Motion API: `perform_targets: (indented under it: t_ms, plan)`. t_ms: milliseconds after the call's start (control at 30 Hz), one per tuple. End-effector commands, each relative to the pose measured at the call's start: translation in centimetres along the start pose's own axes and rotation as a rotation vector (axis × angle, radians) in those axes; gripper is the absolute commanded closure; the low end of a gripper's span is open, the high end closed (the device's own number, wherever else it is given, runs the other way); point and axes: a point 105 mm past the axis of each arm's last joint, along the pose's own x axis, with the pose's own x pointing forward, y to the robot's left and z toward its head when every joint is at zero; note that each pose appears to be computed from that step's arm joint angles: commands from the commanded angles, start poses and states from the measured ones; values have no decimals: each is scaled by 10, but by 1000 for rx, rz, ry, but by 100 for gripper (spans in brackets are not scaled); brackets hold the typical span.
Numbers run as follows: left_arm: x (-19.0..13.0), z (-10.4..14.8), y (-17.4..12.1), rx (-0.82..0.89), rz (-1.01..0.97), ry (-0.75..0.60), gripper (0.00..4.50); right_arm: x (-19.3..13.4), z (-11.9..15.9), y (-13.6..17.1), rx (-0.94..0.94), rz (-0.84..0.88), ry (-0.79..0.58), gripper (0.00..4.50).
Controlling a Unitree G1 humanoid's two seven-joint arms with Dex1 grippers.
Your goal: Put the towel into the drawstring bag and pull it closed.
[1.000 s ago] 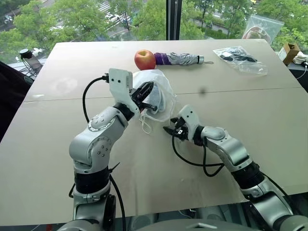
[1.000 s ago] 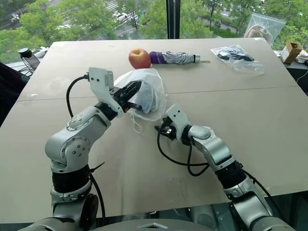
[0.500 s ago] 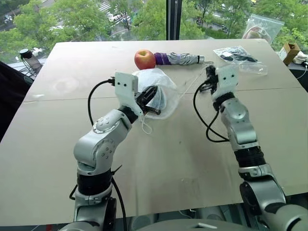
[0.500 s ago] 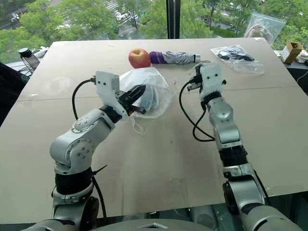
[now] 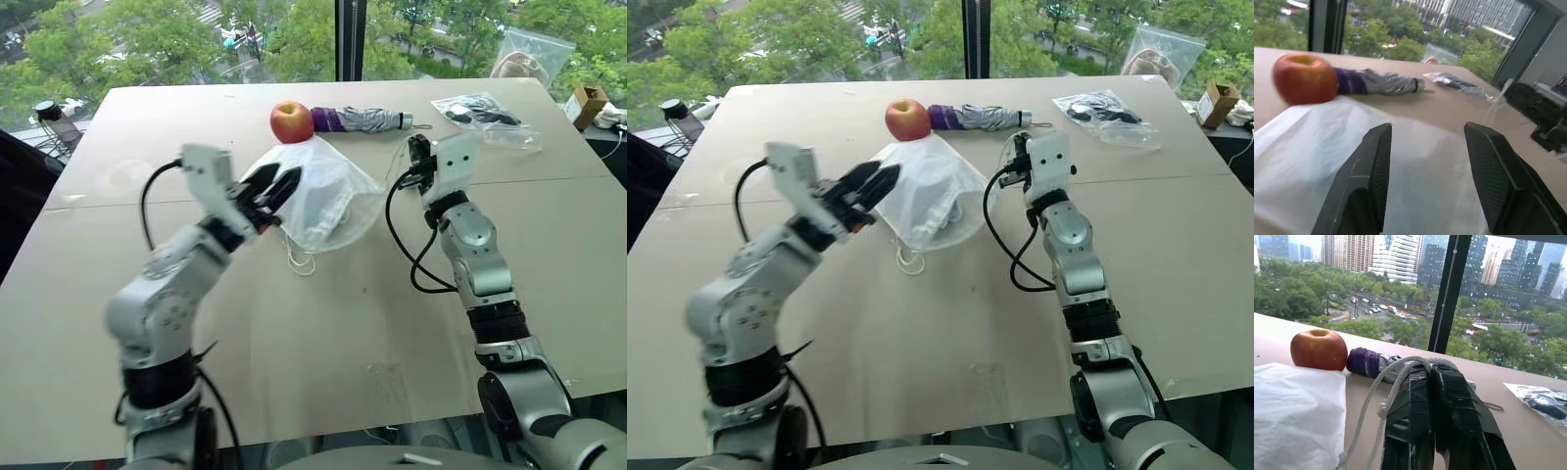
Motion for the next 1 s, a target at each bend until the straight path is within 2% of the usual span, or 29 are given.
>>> perform_targets:
  t_ms: [33, 133, 300, 433, 500, 767, 967, 1000]
  plan:
    - [-18, -5, -4, 55, -59, 91, 210, -2, 10, 4, 8, 24, -36, 450]
    - [-22, -23, -10, 59, -92, 168, 210, -2, 8, 6, 11, 33, -32, 450]
    - [-16, -51, -14, 59, -95, 222, 210, -1, 8, 7, 15, 33, -29, 450]
    - [3, -66, 1, -39, 16, 160, 210, -2, 7, 6, 21, 27, -22, 450]
    - [9, -73, 6, -30, 57, 153, 210, -2, 7, 6, 22, 25, -22, 450]
    - [19, -117, -1, 109, 88, 234, 210, -4, 7, 4, 23, 13, -20, 450]
    - [22, -139, -3, 298, 151, 328, 210, -4, 6, 4, 25, 11, -20, 450]
    - [24, -142, -5, 288, 160, 327, 210, -4, 6, 5, 26, 12, -20, 450]
